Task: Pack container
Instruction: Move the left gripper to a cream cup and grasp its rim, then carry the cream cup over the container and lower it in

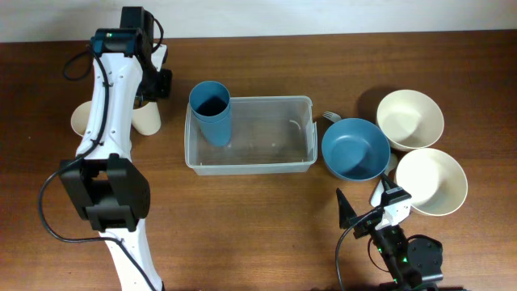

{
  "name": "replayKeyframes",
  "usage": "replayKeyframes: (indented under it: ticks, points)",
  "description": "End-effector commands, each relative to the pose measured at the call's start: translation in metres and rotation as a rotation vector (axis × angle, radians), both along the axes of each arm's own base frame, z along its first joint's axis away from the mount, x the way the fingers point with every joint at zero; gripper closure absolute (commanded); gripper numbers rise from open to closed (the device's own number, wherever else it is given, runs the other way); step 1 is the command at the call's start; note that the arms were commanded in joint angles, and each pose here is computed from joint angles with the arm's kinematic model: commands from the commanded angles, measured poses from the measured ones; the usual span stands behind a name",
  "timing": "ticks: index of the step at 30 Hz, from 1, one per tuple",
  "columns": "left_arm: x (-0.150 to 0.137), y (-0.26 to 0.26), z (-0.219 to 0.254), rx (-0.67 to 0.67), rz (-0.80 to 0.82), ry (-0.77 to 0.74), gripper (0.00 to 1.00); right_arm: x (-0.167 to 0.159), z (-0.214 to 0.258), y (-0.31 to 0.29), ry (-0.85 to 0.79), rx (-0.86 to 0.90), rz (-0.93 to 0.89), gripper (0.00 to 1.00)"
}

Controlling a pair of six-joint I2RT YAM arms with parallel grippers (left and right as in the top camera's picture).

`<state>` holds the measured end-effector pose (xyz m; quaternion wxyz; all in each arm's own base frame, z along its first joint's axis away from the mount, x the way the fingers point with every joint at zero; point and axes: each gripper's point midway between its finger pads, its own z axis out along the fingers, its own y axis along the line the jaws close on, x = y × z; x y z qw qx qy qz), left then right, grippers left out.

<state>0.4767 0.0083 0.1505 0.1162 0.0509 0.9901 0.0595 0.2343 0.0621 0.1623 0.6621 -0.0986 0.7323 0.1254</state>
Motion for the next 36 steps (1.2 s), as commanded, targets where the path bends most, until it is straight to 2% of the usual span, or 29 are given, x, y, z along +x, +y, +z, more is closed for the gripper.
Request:
replayKeyframes:
  ticks: [1,9,19,28,36]
  points:
    - [0.005,0.003,0.001,-0.009,0.027,-0.021,0.98,0.000,-0.003,0.001,0.004,0.007,0.004,0.01]
    - [0.016,-0.001,0.021,-0.036,0.043,-0.090,0.98,0.000,-0.003,0.001,0.004,0.007,0.003,0.01]
    - [0.024,-0.015,0.077,-0.120,0.027,-0.206,0.98,0.000,-0.003,0.001,0.004,0.007,0.004,0.01]
    - [-0.002,-0.023,0.130,-0.148,0.027,-0.246,0.98,0.000,-0.003,0.001,0.004,0.007,0.004,0.01]
    - [-0.024,-0.048,0.184,-0.169,-0.035,-0.360,0.98,0.000,-0.003,0.001,0.004,0.007,0.003,0.01]
